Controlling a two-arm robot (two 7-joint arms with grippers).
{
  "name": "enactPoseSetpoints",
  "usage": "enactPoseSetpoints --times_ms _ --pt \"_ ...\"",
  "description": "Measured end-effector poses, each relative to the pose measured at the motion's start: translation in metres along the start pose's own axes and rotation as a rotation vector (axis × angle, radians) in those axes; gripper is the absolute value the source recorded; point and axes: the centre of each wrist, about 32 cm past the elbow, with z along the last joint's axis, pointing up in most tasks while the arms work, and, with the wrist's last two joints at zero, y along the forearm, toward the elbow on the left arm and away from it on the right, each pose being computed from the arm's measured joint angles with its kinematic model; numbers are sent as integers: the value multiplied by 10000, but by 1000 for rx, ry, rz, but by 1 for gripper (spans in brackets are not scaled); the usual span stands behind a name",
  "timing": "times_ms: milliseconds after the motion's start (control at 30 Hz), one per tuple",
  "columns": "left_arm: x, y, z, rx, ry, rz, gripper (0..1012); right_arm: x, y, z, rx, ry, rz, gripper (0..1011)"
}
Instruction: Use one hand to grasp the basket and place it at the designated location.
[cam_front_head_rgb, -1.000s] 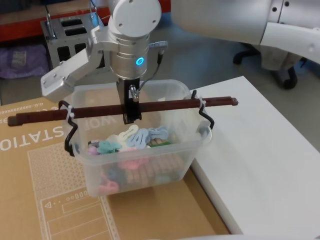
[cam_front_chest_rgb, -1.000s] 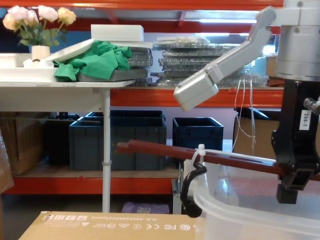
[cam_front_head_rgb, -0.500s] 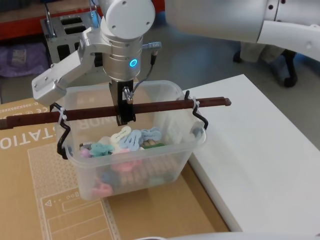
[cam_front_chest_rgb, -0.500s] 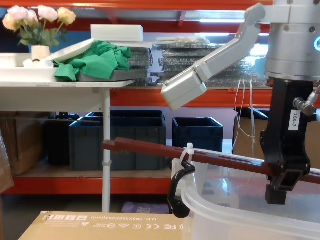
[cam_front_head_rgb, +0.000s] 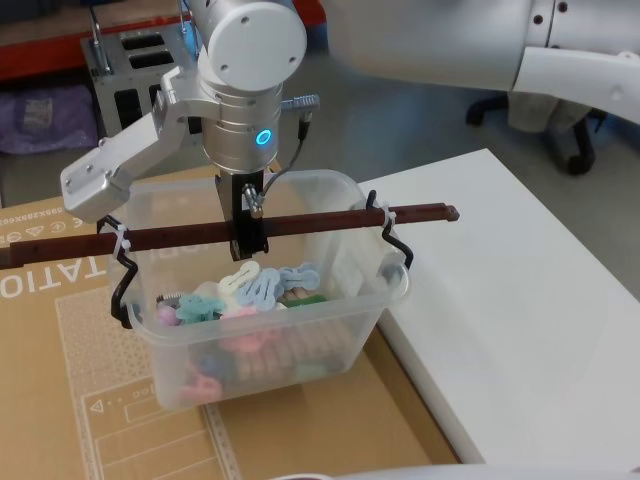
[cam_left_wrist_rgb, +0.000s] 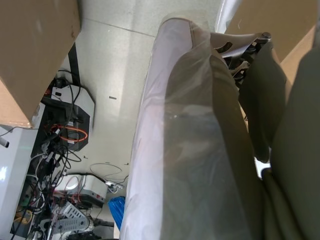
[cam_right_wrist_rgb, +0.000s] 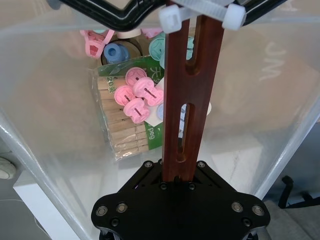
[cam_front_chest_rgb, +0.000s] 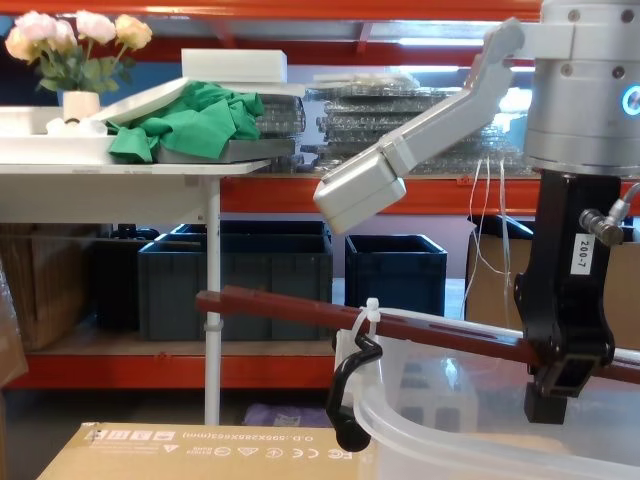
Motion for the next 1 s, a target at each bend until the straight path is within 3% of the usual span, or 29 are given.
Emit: enactPoseSetpoints --times_ms 567,800,1000 --pt "0 0 0 0 0 0 0 53 51 42 -5 -2 0 1" --pt "0 0 0 0 0 0 0 152 306 75 25 3 0 1" --pt "0 0 0 0 0 0 0 164 375 68 33 10 -1 1"
